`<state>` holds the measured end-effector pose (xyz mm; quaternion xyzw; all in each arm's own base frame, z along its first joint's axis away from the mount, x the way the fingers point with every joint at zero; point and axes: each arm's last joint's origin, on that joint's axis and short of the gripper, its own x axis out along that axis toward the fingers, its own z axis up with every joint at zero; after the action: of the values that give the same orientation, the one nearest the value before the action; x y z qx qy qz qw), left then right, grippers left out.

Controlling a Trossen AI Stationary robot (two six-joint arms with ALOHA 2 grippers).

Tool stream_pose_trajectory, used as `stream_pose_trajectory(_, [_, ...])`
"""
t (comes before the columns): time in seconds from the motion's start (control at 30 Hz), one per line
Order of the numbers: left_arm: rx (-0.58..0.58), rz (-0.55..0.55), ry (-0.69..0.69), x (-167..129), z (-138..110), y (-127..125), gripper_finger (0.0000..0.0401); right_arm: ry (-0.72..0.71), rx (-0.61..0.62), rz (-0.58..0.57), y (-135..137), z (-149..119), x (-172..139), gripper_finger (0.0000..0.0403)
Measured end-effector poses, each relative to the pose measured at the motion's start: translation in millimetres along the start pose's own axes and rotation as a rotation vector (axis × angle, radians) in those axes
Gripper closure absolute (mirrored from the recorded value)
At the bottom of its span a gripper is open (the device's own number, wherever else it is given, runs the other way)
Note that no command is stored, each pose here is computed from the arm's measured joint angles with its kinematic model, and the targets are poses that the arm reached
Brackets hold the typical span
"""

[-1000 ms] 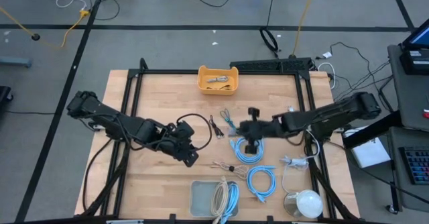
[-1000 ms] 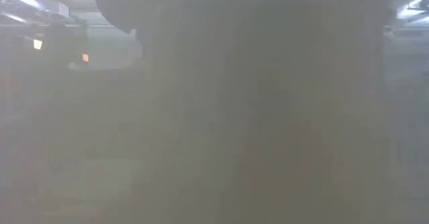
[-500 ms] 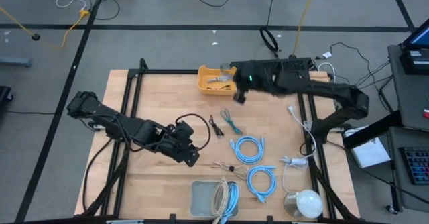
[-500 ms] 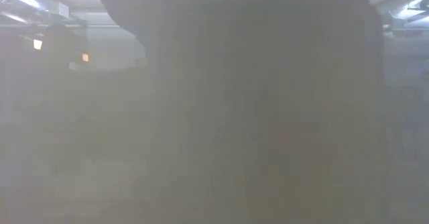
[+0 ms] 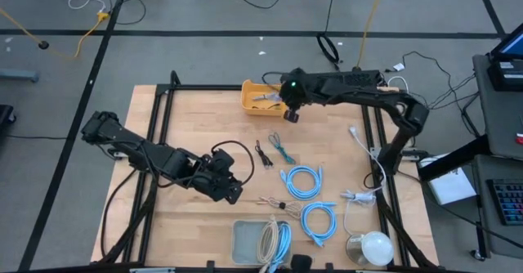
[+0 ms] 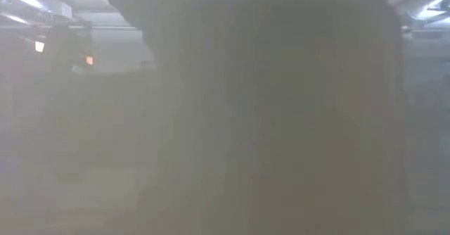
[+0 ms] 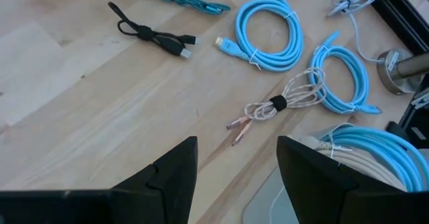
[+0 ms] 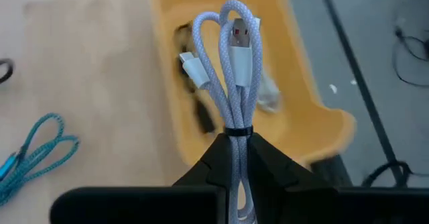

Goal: Sort cables into bins
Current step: Put the light blue charger cable into the yellow bin

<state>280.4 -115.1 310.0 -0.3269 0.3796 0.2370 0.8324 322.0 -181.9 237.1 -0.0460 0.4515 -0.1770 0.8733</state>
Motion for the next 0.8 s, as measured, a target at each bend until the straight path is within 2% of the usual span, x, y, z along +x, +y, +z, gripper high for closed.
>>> stream_pose_trajectory(0.23, [-0.019, 0.001, -0.002, 0.0, 0.0, 0.1, 0.0192, -0.060, -0.143, 0.023, 17.7, 35.1, 12.9, 0.0384])
stream_pose_trajectory(0.3, [-0.030, 0.002, -0.002, 0.0, 0.0, 0.1, 0.0192, -0.045, -0.158, 0.032, 19.2, 37.8, 16.7, 0.0384])
stream_pose_trajectory(0.4, [-0.046, 0.000, -0.001, -0.4, -0.9, -0.3, 0.0192, -0.059, -0.152, 0.019, 15.3, 43.4, 22.9, 0.0384])
stream_pose_trajectory(0.8, [-0.066, -0.005, -0.017, -3.7, -7.7, -3.2, 0.0192, -0.033, -0.093, -0.004, -5.9, 35.4, 24.9, 0.0384])
